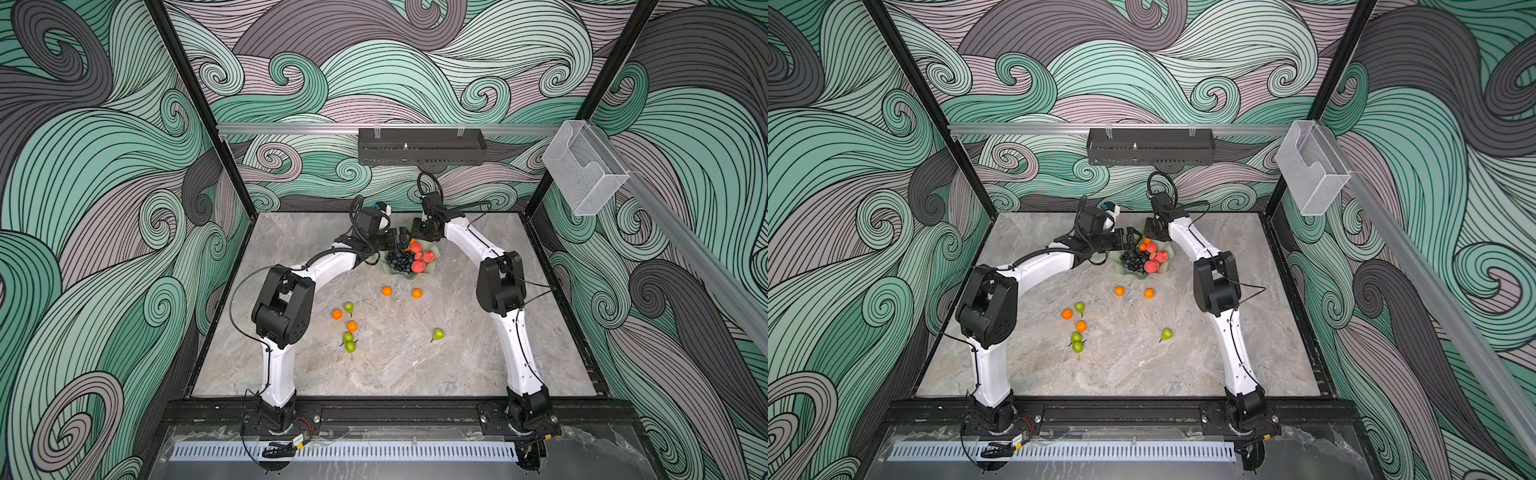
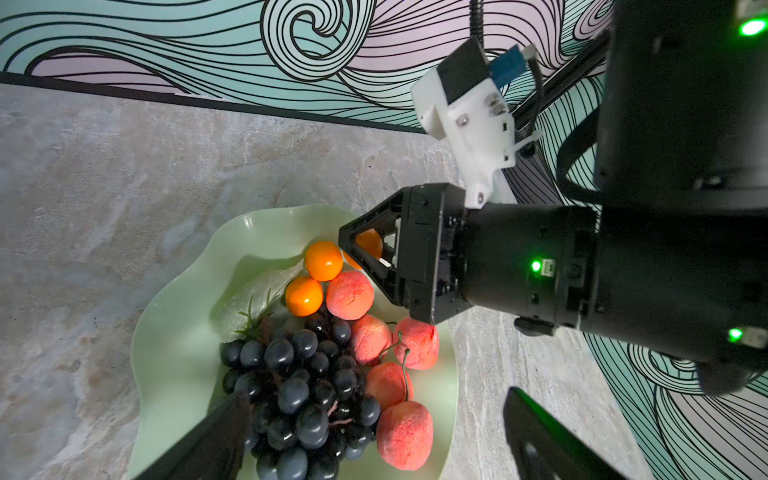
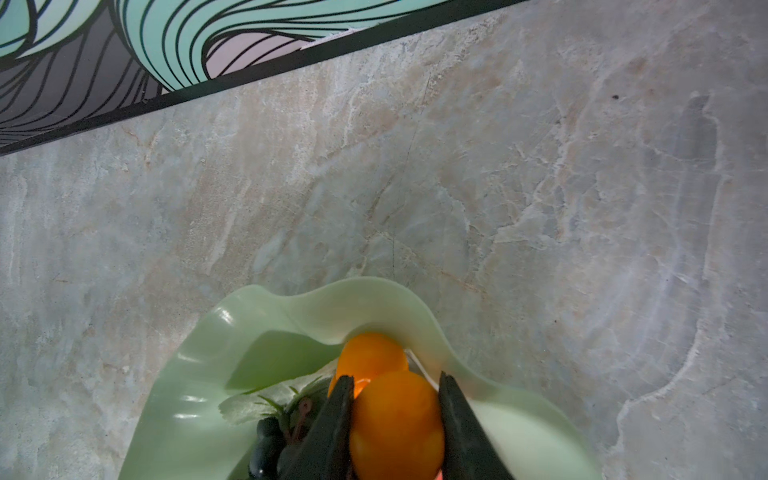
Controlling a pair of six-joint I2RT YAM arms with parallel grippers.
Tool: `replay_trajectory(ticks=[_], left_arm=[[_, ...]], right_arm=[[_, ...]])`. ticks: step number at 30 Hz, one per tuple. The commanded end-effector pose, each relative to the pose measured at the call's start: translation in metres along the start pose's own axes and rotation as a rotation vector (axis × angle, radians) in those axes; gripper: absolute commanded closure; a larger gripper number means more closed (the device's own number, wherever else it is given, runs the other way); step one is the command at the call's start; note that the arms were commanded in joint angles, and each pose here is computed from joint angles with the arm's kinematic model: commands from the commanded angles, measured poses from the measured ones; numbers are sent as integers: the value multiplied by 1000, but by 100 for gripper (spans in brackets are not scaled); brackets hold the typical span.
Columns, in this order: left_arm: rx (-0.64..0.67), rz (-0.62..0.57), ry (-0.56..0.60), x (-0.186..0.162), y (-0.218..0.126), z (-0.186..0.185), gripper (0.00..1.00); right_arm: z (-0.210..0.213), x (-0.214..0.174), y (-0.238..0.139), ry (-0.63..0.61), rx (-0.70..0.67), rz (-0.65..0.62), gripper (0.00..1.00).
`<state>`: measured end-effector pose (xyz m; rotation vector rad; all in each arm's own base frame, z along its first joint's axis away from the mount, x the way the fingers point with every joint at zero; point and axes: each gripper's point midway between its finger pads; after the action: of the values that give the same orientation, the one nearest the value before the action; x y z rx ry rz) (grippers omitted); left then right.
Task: Place and organize the fake fruits in the fruit bowl
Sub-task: 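Carry the kumquat over the green bowl and open the right gripper, then lower right gripper to a kumquat at the bowl's near rim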
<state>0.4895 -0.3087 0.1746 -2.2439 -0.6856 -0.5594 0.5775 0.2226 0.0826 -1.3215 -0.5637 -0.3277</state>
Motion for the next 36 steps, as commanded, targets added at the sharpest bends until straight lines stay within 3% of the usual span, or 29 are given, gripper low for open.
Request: replay_trajectory(ticks=[1,14,27,36], left_arm=[[11,0,2,4,2,2,3],[13,7,0,3,-1,1,2],[29,-23,19,5,-37,-14,1],[51,13,25,-19,-70,-25,1]], right_arm=[[-2,-7,6,16,-3,34,69],[-6,1,-2,-19,-13,13,56],[-1,26,-58,-55,-14,-67,47],[8,5,-95,-62,15,-66,48]])
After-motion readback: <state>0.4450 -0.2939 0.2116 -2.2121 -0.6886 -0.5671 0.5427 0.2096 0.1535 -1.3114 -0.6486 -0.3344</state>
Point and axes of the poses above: each gripper's point midway between its finger pads, its own y axis out along the fingers, its own z axis along the line the jaws close on, x = y × z, and after that the axes turned 14 degrees about -y, right-handed
